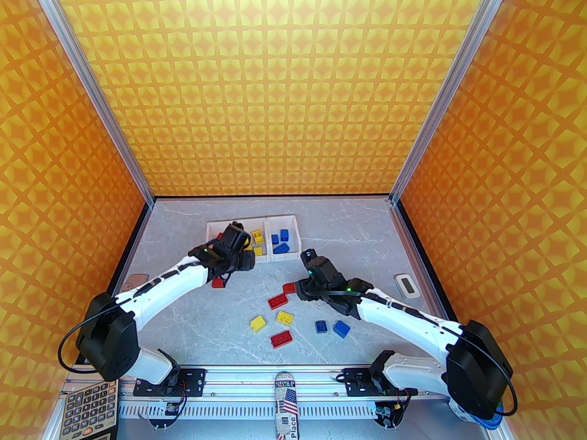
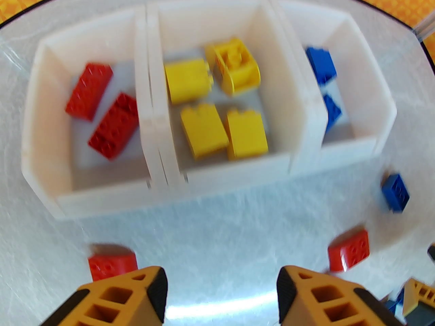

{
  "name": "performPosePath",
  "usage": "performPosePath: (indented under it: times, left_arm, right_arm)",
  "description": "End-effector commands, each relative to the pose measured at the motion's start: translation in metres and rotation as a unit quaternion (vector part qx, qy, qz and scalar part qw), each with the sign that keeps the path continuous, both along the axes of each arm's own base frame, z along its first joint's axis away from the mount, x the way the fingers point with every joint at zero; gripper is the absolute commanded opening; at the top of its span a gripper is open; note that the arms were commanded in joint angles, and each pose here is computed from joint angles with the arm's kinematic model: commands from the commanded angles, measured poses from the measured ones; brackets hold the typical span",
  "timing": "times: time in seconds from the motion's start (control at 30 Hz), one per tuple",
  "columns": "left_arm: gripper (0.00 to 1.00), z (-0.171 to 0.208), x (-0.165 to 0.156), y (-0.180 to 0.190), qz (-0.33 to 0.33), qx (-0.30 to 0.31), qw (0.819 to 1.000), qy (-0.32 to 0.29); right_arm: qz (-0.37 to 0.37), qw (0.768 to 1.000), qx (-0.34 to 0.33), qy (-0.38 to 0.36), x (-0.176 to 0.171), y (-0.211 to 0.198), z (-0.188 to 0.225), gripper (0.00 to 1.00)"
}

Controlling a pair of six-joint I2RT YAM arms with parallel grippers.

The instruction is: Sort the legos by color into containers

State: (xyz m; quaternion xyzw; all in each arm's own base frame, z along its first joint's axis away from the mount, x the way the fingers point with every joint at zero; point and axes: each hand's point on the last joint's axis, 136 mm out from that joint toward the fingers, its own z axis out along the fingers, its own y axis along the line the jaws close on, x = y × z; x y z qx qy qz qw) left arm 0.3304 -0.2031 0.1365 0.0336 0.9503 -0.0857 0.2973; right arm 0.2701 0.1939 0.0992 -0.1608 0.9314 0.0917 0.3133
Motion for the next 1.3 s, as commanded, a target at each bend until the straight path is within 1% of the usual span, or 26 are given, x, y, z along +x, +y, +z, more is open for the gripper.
performPosePath:
  times: [0.0,0.07,0.1,0.2,0.43,0.63,0.9,0.97,1.1,1.17,1.23,1.27]
  left_arm:
    - [0.58,-0.007,-0.012,0.004,0.009,0.003,1.000,0.005]
    - [0.58,-0.014,-0.016,0.007,0.013,0.004,1.000,0.010]
    - [0.58,-0.016,-0.024,-0.003,-0.004,0.005,1.000,0.012]
    - [0.58,-0.021,-0.034,-0.009,-0.017,0.007,1.000,0.017]
    - [0.59,-0.021,-0.044,-0.019,-0.030,-0.006,0.999,0.009]
    - [0.59,-0.021,-0.055,-0.016,-0.027,-0.015,0.999,0.008]
    - [0.59,-0.023,-0.064,-0.007,-0.017,-0.024,1.000,0.008]
    - [0.59,-0.022,-0.065,-0.006,-0.017,-0.024,1.000,0.009]
    - [0.59,-0.018,-0.067,-0.004,-0.016,-0.029,0.999,0.005]
    - [0.59,-0.016,-0.068,-0.004,-0.018,-0.030,0.999,0.003]
    - [0.59,-0.013,-0.068,-0.003,-0.019,-0.031,0.999,0.000]
    - [0.59,-0.012,-0.068,-0.003,-0.019,-0.032,0.999,-0.002]
  right_arm:
    - [0.000,1.000,0.013,0.008,0.000,0.008,-0.008,0.61]
    - [-0.013,1.000,0.004,0.005,0.003,0.004,-0.010,0.61]
    - [-0.019,1.000,-0.002,0.002,0.005,0.002,-0.011,0.61]
    - [-0.038,0.999,-0.021,-0.012,0.014,-0.005,-0.010,0.62]
    - [-0.088,0.995,-0.047,-0.007,0.048,-0.031,-0.018,0.62]
    - [-0.103,0.990,-0.092,0.013,0.072,-0.045,-0.036,0.63]
    - [-0.105,0.987,-0.118,0.041,0.092,-0.049,-0.060,0.62]
    - [-0.107,0.986,-0.121,0.048,0.094,-0.050,-0.065,0.61]
    - [-0.111,0.985,-0.121,0.060,0.096,-0.053,-0.071,0.52]
    - [-0.109,0.985,-0.121,0.063,0.096,-0.052,-0.071,0.45]
    - [-0.108,0.985,-0.120,0.064,0.096,-0.052,-0.071,0.36]
    - [-0.108,0.985,-0.120,0.064,0.095,-0.052,-0.071,0.33]
